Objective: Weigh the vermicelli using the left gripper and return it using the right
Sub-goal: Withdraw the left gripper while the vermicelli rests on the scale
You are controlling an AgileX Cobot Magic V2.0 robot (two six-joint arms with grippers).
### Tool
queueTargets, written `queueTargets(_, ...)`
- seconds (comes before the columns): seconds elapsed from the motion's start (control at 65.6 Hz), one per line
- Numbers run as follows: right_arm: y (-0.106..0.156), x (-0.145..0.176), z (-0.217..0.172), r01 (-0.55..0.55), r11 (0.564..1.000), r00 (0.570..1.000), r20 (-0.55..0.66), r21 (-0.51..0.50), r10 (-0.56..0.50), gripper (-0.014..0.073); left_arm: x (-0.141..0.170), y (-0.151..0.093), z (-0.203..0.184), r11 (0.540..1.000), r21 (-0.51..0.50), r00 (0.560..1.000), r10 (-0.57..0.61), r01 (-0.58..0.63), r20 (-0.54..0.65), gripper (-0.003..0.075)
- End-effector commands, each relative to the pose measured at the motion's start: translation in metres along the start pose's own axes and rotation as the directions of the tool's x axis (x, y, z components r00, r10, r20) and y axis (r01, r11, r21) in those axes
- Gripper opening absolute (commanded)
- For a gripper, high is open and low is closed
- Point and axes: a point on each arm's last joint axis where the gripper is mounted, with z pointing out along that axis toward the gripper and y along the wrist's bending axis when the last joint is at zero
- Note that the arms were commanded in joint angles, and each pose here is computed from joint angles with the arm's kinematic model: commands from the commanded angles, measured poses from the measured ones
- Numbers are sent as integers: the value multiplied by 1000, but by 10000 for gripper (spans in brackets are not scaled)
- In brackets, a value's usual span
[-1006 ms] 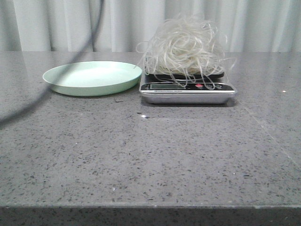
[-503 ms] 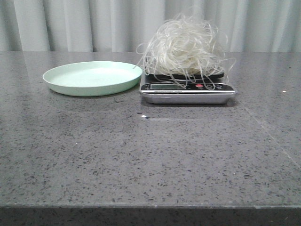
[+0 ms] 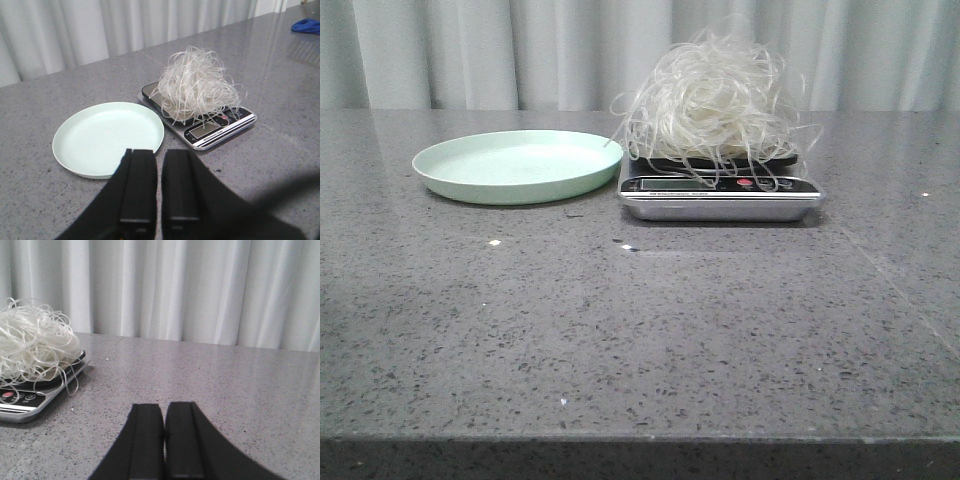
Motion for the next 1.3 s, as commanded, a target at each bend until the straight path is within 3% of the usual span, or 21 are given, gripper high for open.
queueTargets(0.0,-1,-12,-2,21,1000,994,109,14,-23,181,-12,1,-4,1000,-6,993,-23,24,120,134)
queueTargets(0.488,-1,-13,-2,21,1000,992,123,16,-23,181,-9,1,-3,1000,-5,994,-23,24,104,134)
queueTargets(0.564,-2,-26,-4,-9,1000,974,224,21,4,181,-9,1,-3,1000,-5,994,-23,24,104,134)
queueTargets(0.655,-2,-50,-6,-17,1000,969,248,16,13,181,-9,1,-3,1000,-5,994,-23,24,104,134)
queueTargets(0.777,0,-89,1,-14,1000,988,153,-1,14,181,-9,1,-3,1000,-5,994,-23,24,104,134)
queueTargets(0.945,3,-124,36,-63,998,991,-123,-30,59,181,-9,1,-3,1000,-5,994,-23,24,104,134)
queueTargets(1.28,8,-129,73,-103,992,977,-195,-67,88,195,-9,1,-3,1000,-5,994,-23,24,104,134)
